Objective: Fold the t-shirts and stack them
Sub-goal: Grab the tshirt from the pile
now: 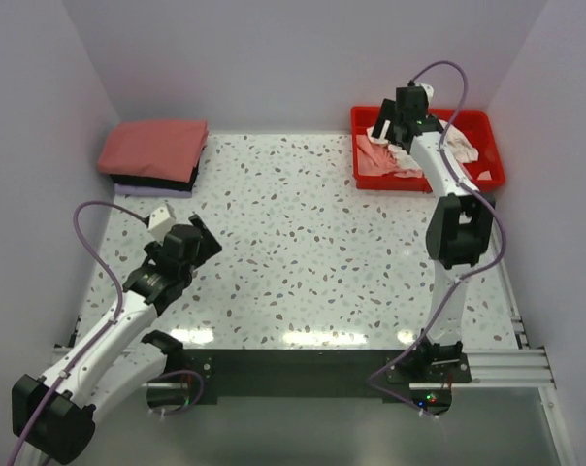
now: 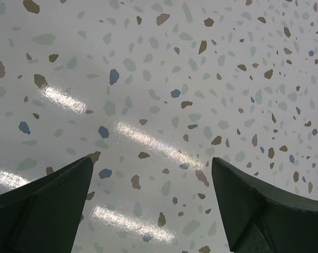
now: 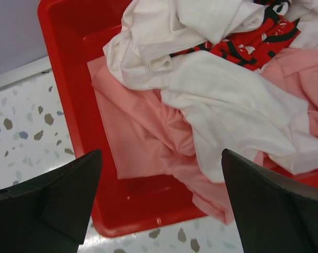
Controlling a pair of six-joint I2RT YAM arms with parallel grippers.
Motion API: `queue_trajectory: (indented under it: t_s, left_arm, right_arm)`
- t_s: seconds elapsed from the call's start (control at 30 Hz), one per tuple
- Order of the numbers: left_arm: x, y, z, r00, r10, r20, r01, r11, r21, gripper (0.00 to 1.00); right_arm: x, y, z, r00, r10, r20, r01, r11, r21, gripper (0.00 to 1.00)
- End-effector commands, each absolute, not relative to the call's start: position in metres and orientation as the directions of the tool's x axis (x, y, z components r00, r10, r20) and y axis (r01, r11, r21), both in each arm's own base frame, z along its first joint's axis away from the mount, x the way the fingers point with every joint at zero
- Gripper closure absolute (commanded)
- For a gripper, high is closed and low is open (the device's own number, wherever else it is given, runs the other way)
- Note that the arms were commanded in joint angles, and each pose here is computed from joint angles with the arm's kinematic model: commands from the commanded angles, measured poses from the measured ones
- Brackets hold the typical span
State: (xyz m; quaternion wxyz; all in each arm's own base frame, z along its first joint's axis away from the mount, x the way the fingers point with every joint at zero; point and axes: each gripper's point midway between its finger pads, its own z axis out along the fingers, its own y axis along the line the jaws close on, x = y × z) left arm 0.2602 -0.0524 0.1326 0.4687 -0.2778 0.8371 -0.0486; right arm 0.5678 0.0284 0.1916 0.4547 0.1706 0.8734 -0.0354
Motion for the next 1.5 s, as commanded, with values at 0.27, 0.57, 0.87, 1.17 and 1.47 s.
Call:
queue_trajectory:
  t_s: [0.27,0.57,0.87,1.17,1.47]
  left_arm:
    - [0.263,-0.059,0.134,-0.401,-0.516,-0.757,-0.387,0.844,-0.37,0.0]
    - [0.265,-0.059,0.126,-0.418,-0.507,-0.754,-0.4,0.848,-0.349,0.0]
    - [0.263,-0.056,0.118,-0.442,-0.499,-0.746,-0.431,0.847,-0.311,0.0]
    - [0.266,-0.058,0.112,-0.452,-0.494,-0.743,-0.427,0.851,-0.306,0.0]
    - [0.266,-0.063,0.11,-0.462,-0.496,-0.736,-0.407,0.855,-0.321,0.0]
  right_arm:
    - [0.664,0.014,0.173,-0.406,0.213,-0.889,0.25,0.961,0.116,0.01]
    - [0.699,0.023,0.137,-0.352,0.223,-0.909,0.214,0.965,0.154,0.01]
    - [0.709,0.012,0.119,-0.297,0.282,-0.912,0.301,0.934,0.191,0.41]
    - [0.707,0.015,0.151,-0.237,0.3,-0.924,0.273,0.933,0.233,0.83]
    - [0.678,0.022,0.233,-0.115,0.323,-0.939,0.199,0.934,0.297,0.95]
